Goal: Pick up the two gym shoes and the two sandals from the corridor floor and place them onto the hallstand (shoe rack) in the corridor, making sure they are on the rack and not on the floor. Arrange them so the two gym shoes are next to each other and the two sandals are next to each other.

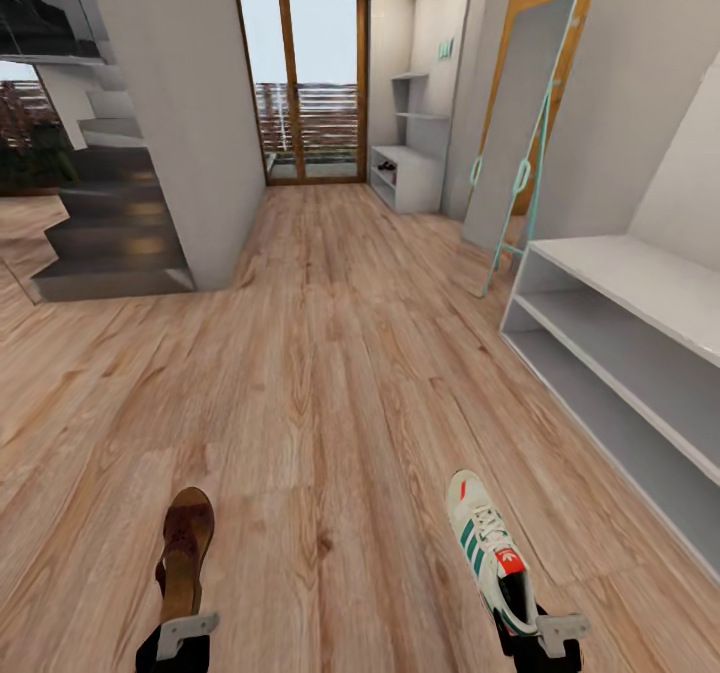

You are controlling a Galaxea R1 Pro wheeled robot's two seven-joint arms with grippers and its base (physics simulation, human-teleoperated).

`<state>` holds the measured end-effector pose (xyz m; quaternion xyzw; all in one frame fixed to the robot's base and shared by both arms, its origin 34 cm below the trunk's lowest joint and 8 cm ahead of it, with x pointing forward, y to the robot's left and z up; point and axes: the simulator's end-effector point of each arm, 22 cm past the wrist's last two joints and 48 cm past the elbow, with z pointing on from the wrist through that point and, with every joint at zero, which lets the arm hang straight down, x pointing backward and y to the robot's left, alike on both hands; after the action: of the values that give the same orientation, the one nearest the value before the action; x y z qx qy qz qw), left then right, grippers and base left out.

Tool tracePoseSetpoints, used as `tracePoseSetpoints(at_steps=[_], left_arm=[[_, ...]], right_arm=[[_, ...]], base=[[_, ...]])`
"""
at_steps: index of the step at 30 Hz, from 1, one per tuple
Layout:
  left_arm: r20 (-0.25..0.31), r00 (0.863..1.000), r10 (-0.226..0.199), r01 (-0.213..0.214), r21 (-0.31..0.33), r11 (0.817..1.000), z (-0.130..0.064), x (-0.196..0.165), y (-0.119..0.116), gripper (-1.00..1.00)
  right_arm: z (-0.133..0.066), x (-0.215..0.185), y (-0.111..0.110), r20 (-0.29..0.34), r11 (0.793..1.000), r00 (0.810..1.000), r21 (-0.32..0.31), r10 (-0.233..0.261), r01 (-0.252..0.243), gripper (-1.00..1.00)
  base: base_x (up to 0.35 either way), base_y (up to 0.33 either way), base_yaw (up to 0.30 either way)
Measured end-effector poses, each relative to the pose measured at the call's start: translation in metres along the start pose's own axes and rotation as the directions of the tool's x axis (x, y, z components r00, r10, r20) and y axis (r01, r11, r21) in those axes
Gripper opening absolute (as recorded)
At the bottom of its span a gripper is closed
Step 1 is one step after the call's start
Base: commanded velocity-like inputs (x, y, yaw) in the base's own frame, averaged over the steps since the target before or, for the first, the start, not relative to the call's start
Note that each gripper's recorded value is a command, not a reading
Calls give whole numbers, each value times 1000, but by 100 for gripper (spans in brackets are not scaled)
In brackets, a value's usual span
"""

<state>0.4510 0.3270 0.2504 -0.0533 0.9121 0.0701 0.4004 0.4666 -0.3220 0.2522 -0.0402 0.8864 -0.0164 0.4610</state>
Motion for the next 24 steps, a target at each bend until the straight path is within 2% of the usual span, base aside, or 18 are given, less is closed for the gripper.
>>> tracePoseSetpoints(at_steps=[16, 24], left_arm=[[3, 1000, -1, 1, -1, 1000, 0, -1, 0, -100], [20, 1000, 3, -2, -16, 1000, 2, -9, 9, -100]], right_arm=[[0, 0, 0, 0, 1000, 1000, 0, 1, -1, -100], [0, 0, 0, -1, 1000, 1000, 0, 0, 0, -100]], base=[[338, 0, 15], [338, 0, 0]])
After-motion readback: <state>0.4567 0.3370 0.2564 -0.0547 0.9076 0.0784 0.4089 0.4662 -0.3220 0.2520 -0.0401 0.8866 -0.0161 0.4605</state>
